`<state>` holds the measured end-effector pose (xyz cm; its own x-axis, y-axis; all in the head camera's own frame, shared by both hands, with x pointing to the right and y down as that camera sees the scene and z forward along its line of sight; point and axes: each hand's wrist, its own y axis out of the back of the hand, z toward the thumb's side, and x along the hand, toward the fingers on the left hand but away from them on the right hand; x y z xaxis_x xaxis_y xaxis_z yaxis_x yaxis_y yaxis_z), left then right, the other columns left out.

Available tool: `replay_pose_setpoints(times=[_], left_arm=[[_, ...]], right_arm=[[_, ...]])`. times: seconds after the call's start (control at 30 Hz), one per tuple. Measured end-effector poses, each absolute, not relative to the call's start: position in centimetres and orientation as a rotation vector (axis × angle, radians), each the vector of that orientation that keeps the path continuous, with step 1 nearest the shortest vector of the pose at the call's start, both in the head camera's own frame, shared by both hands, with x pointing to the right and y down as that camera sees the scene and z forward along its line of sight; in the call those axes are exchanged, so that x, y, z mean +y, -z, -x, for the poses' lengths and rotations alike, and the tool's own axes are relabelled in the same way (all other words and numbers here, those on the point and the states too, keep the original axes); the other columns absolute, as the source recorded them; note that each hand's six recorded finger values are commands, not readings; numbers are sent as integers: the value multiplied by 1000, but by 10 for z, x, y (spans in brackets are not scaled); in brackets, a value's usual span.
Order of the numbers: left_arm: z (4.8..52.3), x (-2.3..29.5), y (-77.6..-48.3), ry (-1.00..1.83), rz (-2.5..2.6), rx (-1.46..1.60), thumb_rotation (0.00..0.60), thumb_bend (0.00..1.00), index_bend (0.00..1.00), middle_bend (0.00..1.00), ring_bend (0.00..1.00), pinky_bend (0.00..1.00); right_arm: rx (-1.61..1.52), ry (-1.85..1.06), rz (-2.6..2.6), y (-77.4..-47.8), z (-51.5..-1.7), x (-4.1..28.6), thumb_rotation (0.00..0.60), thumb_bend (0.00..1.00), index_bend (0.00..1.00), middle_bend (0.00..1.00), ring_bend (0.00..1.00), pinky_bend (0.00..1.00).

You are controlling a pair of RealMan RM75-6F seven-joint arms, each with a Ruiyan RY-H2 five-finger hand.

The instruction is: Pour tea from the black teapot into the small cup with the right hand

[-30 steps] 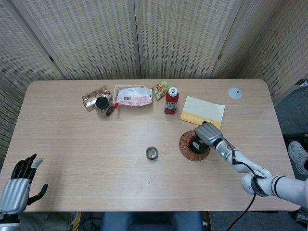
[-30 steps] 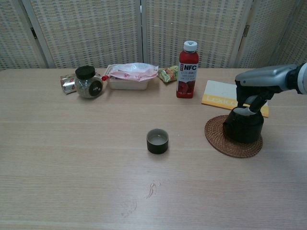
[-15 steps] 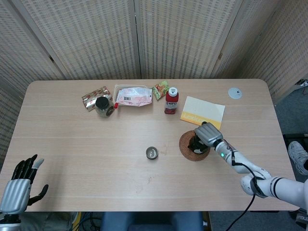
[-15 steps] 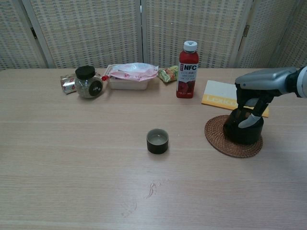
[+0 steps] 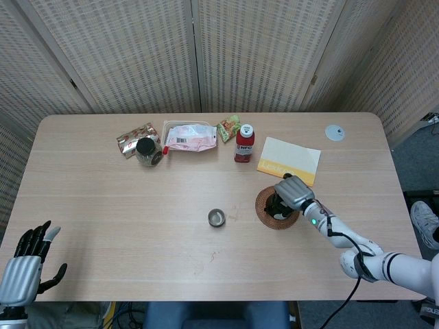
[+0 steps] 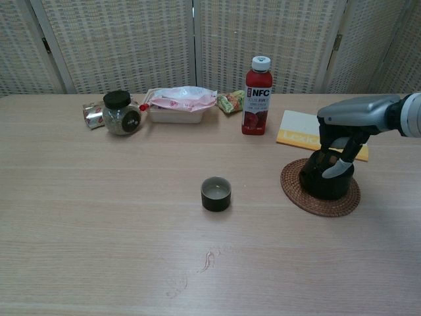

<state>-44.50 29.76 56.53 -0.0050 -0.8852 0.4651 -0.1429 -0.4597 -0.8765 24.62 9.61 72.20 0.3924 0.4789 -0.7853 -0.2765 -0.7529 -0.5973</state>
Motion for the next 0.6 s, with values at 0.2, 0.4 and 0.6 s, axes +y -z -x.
replay_pose_setpoints(times=[0.2, 0.4, 0.6], left_arm=[[445, 298, -566, 1522, 1656, 1075, 600, 329, 101, 0, 0, 0], [446, 299, -567, 1524, 1658, 1075, 600, 329, 101, 0, 0, 0], [447, 299, -567, 1526, 1657, 1078, 600, 329, 101, 0, 0, 0]], right_arm=[[-161, -1416, 1959, -721, -245, 96, 417, 0, 991, 941, 847, 140], [-143, -1416, 1939, -720, -245, 97, 417, 0, 919, 873, 762, 127], [-125, -1422, 1928, -720, -243, 98, 416, 0, 816, 793, 673, 127]])
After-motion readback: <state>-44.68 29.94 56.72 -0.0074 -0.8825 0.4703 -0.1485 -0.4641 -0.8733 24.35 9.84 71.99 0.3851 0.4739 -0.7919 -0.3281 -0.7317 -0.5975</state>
